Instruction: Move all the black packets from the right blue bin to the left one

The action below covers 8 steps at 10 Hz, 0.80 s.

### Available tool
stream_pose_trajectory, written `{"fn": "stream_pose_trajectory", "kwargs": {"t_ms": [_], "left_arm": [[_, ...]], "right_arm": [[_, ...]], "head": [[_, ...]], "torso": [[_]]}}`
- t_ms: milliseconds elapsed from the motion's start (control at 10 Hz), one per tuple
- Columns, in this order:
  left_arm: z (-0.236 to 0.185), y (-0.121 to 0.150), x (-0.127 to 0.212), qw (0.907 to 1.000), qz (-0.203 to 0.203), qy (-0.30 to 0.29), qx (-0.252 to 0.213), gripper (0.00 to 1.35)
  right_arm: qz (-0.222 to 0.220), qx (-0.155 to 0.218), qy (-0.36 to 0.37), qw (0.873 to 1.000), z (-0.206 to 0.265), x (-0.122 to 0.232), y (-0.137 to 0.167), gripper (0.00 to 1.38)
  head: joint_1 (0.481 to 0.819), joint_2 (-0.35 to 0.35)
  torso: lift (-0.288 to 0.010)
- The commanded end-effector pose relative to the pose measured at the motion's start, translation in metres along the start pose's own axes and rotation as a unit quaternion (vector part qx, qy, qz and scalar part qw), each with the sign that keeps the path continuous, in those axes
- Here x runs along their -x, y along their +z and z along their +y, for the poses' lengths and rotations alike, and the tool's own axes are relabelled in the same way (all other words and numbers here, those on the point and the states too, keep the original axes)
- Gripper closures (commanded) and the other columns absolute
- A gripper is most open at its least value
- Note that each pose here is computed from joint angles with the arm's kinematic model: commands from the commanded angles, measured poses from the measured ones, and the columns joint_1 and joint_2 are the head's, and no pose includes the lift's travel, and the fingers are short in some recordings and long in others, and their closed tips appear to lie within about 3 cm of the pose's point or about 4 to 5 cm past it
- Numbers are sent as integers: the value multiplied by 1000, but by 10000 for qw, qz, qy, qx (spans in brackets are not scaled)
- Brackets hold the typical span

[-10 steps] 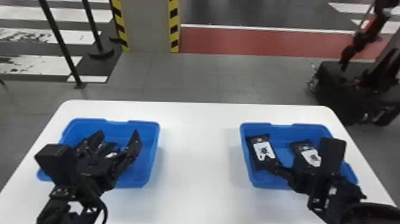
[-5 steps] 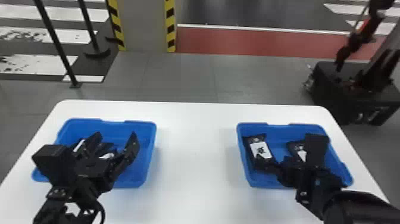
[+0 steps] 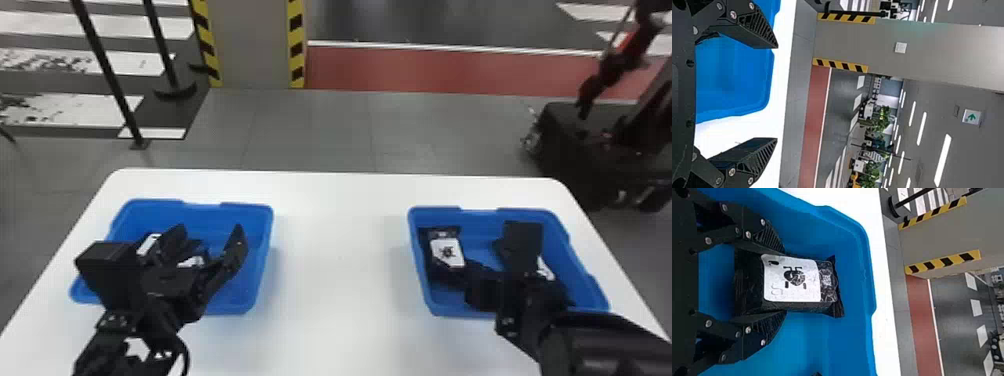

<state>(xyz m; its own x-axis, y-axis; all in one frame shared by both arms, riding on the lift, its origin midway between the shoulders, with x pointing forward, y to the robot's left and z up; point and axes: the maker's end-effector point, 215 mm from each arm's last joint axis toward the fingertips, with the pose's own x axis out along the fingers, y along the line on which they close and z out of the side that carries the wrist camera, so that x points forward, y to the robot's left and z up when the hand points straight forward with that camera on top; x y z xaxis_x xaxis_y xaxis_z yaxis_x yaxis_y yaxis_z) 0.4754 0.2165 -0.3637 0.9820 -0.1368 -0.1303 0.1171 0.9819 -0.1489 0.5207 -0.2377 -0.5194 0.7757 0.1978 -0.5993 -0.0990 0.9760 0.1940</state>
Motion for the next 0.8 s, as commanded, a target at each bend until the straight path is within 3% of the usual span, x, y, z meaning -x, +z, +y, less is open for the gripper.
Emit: {"fn": "stream_pose_trajectory", "kwargs": {"t_ms": [0, 400, 700], "left_arm": [[0, -2, 1, 10000, 16, -9, 27, 200], [-7, 10, 0, 9996, -186, -88, 184, 200], [9, 21, 9, 9983, -488, 134, 290, 200]], "right_arm": [[-134, -43, -15, 9999, 1, 4, 0, 1134], [-593, -198, 171, 9979, 16, 28, 13, 1136], [-1783, -213, 1089, 9777, 76, 93, 100, 1134]], "head": [[695, -23], [695, -25], [695, 6]], "torso": [[-110], [-110], [-110]]}}
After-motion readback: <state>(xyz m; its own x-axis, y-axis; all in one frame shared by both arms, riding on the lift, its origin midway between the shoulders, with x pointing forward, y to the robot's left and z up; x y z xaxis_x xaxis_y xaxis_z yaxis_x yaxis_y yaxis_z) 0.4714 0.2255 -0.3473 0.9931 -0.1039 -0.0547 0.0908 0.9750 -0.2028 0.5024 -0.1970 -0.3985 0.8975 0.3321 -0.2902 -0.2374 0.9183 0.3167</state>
